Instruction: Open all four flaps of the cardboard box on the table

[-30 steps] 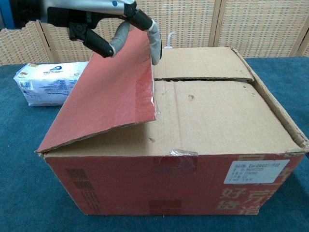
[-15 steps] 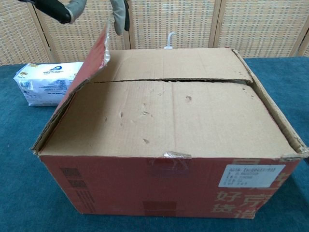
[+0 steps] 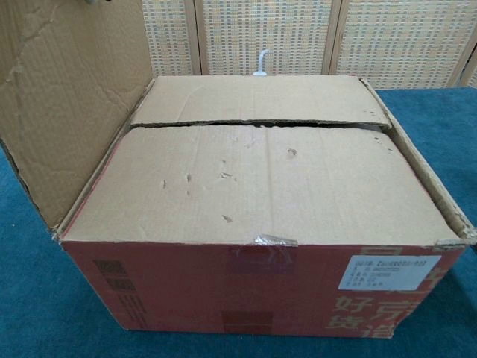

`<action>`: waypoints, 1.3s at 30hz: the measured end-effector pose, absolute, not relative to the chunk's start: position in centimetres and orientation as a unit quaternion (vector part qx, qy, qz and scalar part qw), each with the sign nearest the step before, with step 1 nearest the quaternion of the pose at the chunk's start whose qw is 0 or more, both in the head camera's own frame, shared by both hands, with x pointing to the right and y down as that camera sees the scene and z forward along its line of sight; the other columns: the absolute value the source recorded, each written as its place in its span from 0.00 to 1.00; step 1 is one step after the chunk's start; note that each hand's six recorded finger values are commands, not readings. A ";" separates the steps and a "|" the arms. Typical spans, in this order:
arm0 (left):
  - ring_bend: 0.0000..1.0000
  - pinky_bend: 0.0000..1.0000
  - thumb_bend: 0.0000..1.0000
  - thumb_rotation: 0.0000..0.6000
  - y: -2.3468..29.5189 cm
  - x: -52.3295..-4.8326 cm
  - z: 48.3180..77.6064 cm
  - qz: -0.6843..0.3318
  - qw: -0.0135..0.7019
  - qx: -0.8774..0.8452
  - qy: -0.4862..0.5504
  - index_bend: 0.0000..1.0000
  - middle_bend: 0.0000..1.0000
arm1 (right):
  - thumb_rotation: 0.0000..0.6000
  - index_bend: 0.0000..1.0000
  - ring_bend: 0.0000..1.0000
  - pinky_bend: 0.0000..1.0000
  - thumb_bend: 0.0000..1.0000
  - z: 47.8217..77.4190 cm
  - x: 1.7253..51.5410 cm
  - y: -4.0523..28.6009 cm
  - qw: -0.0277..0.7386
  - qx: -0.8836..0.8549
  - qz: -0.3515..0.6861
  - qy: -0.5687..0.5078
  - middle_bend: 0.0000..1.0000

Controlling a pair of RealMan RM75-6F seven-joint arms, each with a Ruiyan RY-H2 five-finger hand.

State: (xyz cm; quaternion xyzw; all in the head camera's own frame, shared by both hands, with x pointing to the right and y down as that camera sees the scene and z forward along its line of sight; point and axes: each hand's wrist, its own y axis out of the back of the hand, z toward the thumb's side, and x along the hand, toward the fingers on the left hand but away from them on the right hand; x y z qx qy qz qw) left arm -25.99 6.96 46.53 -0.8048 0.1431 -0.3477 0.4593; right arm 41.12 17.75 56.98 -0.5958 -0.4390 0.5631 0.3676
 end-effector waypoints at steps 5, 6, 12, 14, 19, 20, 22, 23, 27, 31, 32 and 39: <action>0.13 0.04 1.00 0.88 7.0 -28.5 45.5 -0.362 0.459 -0.796 0.158 0.39 0.30 | 1.00 0.05 0.00 0.00 0.96 57.0 40.8 17.5 0.369 -0.600 0.561 -0.436 0.00; 0.13 0.04 1.00 0.88 7.0 -28.9 45.3 -0.365 0.459 -0.794 0.161 0.39 0.30 | 1.00 0.05 0.00 0.00 0.96 57.0 40.7 17.5 0.369 -0.600 0.560 -0.436 0.00; 0.14 0.04 0.87 0.88 7.3 -32.0 44.9 -0.393 0.444 -0.786 0.176 0.39 0.30 | 1.00 0.05 0.00 0.00 0.96 56.9 40.7 17.4 0.366 -0.601 0.560 -0.437 0.00; 0.14 0.04 0.78 0.88 7.4 -32.9 45.0 -0.404 0.435 -0.785 0.179 0.39 0.30 | 1.00 0.05 0.00 0.00 0.96 56.9 40.7 17.4 0.364 -0.602 0.560 -0.438 0.00; 0.15 0.06 0.49 0.88 7.8 -34.0 46.0 -0.427 0.415 -0.785 0.173 0.39 0.32 | 1.00 0.05 0.00 0.00 0.96 57.0 40.7 17.5 0.362 -0.603 0.560 -0.438 0.00; 0.15 0.07 0.45 0.88 7.8 -34.1 46.3 -0.430 0.410 -0.785 0.174 0.39 0.32 | 1.00 0.05 0.00 0.00 0.96 57.0 40.7 17.5 0.362 -0.604 0.560 -0.438 0.00; 0.15 0.07 0.39 0.88 7.8 -34.2 46.7 -0.435 0.402 -0.785 0.180 0.38 0.32 | 1.00 0.05 0.00 0.00 0.96 57.0 40.8 17.6 0.362 -0.603 0.560 -0.438 0.00; 0.15 0.07 0.37 0.89 7.7 -34.2 46.9 -0.436 0.400 -0.785 0.184 0.37 0.31 | 1.00 0.05 0.00 0.00 0.96 57.0 40.8 17.6 0.362 -0.603 0.560 -0.438 0.00; 0.08 0.07 0.32 0.89 7.5 -33.7 47.7 -0.433 0.405 -0.780 0.200 0.27 0.21 | 1.00 0.05 0.00 0.00 0.96 57.0 40.8 17.7 0.361 -0.603 0.560 -0.438 0.00; 0.00 0.01 0.29 0.88 7.5 -32.5 48.9 -0.423 0.422 -0.772 0.217 0.17 0.08 | 1.00 0.05 0.00 0.00 0.96 57.2 40.7 18.0 0.359 -0.605 0.560 -0.437 0.00; 0.00 0.00 0.28 0.88 7.6 -32.1 49.3 -0.420 0.424 -0.771 0.220 0.13 0.05 | 1.00 0.05 0.00 0.00 0.96 57.3 40.7 18.1 0.358 -0.606 0.560 -0.437 0.00; 0.00 0.00 0.25 0.88 8.0 -28.9 51.8 -0.404 0.423 -0.776 0.237 0.00 0.00 | 1.00 0.05 0.00 0.00 0.96 57.3 40.8 18.1 0.359 -0.605 0.560 -0.437 0.00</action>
